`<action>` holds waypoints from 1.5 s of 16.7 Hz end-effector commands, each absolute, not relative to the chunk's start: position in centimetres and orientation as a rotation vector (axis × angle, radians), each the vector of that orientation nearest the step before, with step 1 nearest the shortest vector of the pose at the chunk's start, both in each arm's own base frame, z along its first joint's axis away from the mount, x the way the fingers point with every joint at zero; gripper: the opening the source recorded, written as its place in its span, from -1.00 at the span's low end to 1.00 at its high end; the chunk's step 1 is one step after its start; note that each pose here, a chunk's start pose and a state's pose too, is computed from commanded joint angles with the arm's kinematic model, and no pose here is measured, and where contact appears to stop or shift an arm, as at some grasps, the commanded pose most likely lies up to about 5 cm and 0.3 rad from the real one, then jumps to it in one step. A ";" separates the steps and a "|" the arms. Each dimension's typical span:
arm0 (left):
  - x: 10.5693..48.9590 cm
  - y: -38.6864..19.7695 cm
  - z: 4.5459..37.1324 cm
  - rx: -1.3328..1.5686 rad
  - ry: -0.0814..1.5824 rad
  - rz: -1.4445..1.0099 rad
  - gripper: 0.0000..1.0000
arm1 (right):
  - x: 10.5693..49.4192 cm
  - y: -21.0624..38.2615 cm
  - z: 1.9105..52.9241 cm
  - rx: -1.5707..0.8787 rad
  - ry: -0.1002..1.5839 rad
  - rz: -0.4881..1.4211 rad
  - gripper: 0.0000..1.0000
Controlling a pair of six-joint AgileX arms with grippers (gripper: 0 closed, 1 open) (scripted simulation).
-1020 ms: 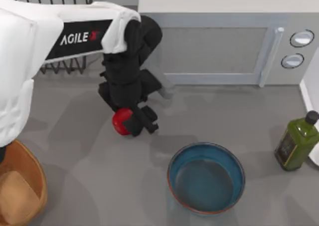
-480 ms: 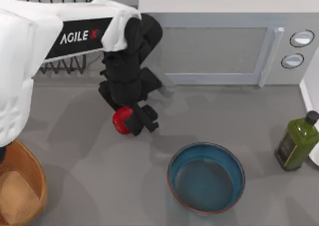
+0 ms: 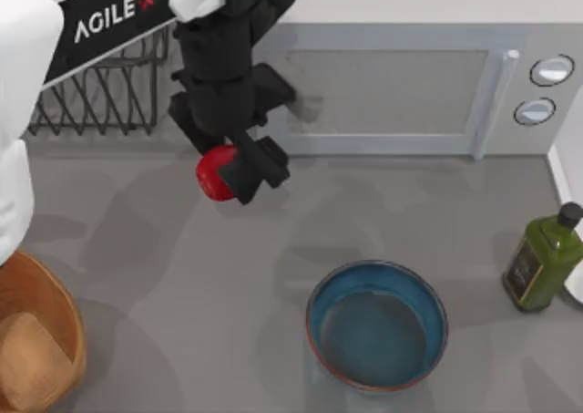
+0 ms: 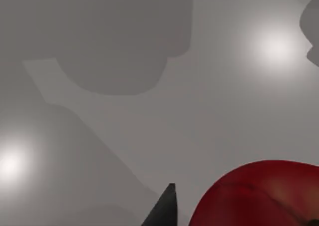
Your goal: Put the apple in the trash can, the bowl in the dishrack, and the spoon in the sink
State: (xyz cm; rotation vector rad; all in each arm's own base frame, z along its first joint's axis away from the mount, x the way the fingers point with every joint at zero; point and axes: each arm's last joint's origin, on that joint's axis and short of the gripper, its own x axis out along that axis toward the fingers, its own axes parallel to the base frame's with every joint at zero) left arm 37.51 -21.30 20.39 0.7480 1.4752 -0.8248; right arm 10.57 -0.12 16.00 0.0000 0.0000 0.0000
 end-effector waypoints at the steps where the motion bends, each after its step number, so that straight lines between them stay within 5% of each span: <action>1: 37.5 -21.2 21.1 0.747 1.471 -0.822 -1.00 | 10.6 -0.1 16.0 0.000 0.000 0.000 1.00; 10: 36.7 -19.9 22.1 0.710 1.512 -0.735 -1.00 | 10.6 -0.1 16.0 0.000 0.000 0.000 1.00; 20: 28.0 -10.4 26.0 0.341 1.671 0.087 -1.00 | 10.6 -0.1 16.0 0.000 0.000 0.000 1.00; 25: 25.1 -8.1 26.3 0.271 1.661 0.281 -1.00 | 10.6 -0.1 16.0 0.000 0.000 0.000 1.00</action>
